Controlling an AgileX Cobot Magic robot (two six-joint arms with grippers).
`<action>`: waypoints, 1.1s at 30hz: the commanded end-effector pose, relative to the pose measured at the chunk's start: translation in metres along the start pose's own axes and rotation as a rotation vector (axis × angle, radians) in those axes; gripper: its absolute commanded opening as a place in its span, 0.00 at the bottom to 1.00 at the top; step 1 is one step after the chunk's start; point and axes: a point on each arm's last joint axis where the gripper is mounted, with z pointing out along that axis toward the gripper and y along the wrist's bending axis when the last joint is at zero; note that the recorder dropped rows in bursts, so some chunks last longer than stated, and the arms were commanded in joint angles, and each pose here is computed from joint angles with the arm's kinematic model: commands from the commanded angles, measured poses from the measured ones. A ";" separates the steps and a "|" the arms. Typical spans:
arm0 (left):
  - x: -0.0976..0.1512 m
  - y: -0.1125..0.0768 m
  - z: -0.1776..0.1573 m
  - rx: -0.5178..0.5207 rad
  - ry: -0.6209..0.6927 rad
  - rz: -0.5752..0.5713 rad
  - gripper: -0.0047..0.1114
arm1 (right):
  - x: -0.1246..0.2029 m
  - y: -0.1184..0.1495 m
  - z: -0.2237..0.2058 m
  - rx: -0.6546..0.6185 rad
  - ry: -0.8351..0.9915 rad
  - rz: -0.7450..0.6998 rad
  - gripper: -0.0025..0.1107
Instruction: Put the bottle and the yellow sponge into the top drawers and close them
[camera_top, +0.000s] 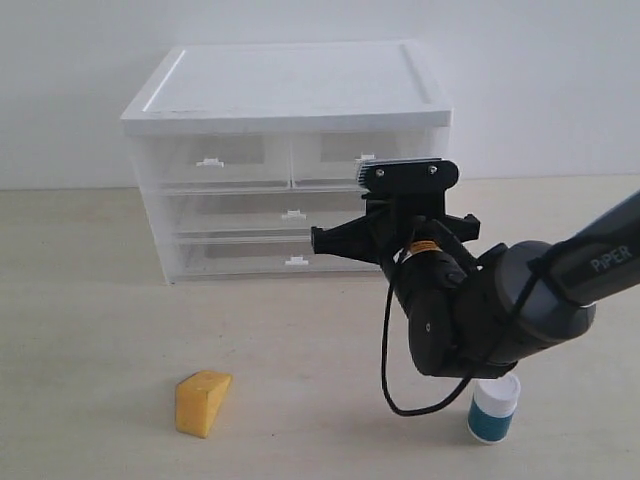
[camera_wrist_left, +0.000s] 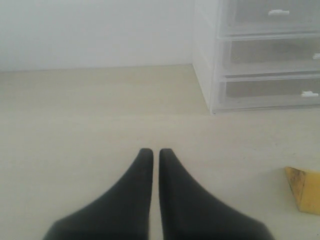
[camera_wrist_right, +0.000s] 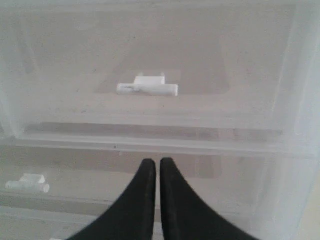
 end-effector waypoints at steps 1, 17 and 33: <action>0.001 0.000 0.000 0.000 -0.004 -0.004 0.08 | -0.011 0.001 -0.011 -0.020 -0.020 -0.011 0.02; 0.001 0.000 0.000 0.000 -0.004 -0.004 0.08 | -0.024 0.004 -0.016 -0.045 -0.106 0.149 0.61; 0.001 0.000 0.000 0.000 -0.004 -0.004 0.08 | -0.041 0.011 -0.003 -0.024 -0.140 0.105 0.48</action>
